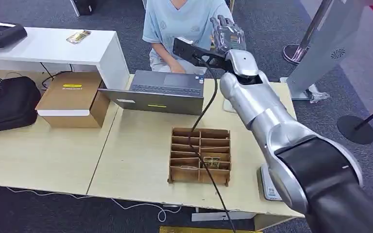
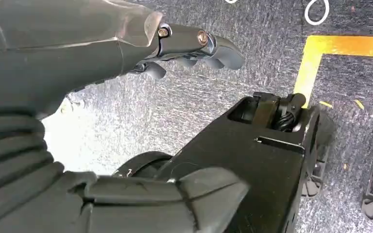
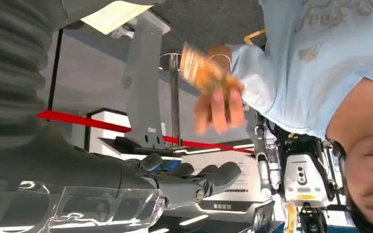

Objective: Pass the card to the sensor for recognition and then transmit it.

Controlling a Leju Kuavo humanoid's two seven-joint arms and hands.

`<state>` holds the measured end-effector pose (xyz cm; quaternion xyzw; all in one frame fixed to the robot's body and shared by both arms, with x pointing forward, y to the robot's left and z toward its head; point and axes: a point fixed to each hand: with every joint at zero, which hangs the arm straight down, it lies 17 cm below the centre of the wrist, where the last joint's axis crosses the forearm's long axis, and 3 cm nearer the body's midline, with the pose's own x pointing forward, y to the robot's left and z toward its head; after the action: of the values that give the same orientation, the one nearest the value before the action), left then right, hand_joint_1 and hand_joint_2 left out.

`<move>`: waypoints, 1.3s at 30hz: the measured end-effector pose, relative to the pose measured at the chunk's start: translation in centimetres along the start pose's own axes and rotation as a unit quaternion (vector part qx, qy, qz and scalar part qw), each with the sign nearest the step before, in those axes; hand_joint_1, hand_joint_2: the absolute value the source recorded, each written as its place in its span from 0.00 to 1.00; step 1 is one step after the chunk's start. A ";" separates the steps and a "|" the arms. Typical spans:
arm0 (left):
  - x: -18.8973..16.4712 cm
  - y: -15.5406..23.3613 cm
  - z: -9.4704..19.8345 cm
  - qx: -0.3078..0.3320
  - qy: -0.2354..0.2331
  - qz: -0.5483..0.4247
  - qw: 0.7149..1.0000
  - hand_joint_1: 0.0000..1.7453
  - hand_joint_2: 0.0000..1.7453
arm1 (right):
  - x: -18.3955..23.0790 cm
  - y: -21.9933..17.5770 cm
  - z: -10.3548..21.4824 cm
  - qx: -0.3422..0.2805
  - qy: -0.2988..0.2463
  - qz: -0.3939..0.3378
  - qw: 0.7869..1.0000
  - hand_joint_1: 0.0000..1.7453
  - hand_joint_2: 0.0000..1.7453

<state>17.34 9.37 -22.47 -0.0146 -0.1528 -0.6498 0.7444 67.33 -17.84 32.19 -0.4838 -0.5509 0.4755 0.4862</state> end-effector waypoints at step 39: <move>0.2 0.3 0.1 0.001 0.000 -0.021 1.000 0.00 0.00 | -0.4 -0.1 -0.1 -0.005 -0.006 0.005 1.000 0.05 1.00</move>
<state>17.60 9.24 -22.33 -0.0106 -0.1543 -0.6650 0.7307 67.45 -18.27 32.29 -0.4860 -0.5541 0.4779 0.4778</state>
